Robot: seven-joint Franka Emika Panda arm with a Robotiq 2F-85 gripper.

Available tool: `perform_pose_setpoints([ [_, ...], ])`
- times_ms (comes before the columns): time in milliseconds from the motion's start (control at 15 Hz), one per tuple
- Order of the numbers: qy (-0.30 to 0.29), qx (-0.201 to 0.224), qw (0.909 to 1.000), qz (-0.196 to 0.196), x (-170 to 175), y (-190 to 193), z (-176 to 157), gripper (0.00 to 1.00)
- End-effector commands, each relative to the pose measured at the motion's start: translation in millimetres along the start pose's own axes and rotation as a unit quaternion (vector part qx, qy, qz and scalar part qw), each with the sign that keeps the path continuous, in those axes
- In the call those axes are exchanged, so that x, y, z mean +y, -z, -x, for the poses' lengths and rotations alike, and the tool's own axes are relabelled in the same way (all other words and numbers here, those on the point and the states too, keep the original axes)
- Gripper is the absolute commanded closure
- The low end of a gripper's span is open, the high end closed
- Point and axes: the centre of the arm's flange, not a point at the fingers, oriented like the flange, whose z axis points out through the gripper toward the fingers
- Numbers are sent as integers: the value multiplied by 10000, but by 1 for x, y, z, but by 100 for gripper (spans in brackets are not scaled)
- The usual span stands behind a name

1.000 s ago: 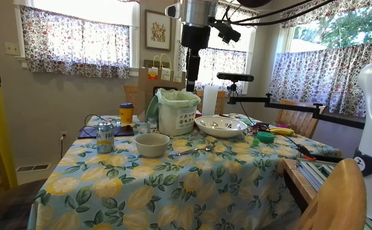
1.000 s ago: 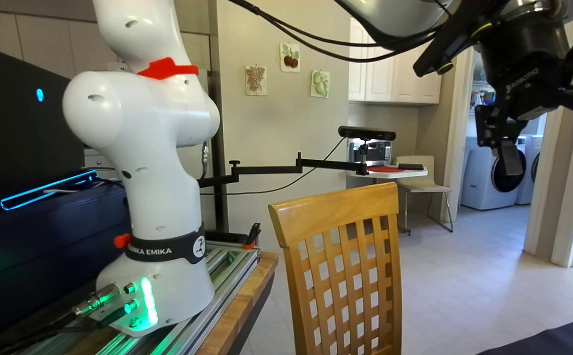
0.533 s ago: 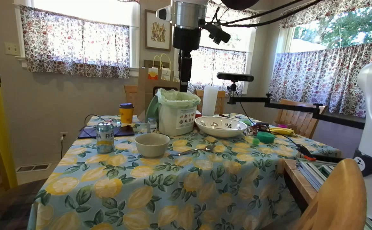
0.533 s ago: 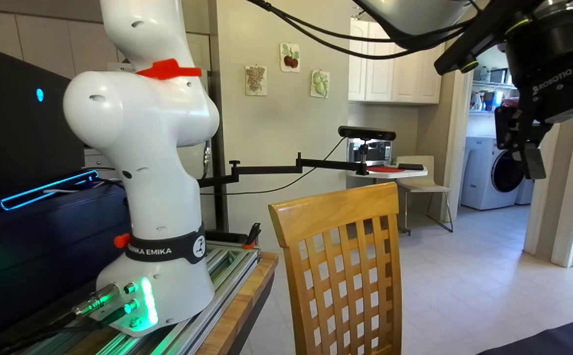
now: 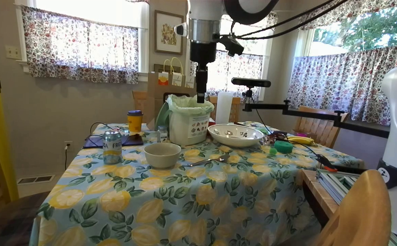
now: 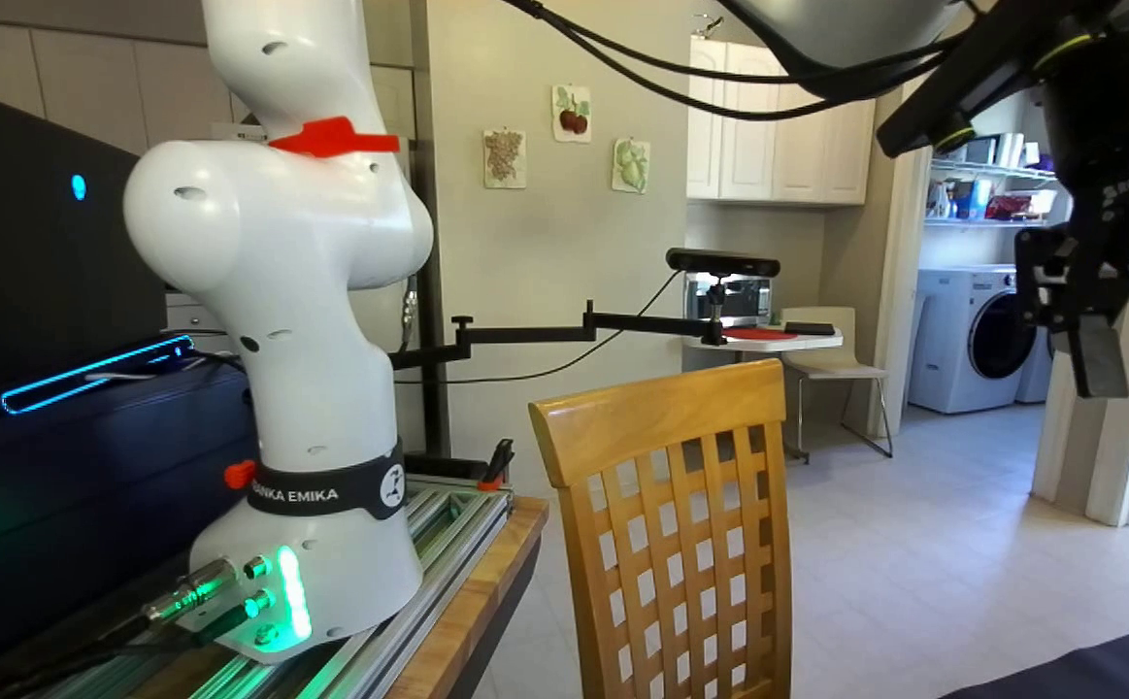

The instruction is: Rotate the spoon 90 degrees counterclockwise

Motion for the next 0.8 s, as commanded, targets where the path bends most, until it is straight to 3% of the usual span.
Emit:
perform_pose_setpoints([
  [0, -169, -202, 9996, -103, 35, -53, 13, 0],
  [333, -188, -174, 9988, -415, 50, -118, 30, 0],
  [733, 316, -148, 9959, -830, 37, -172, 44, 0],
])
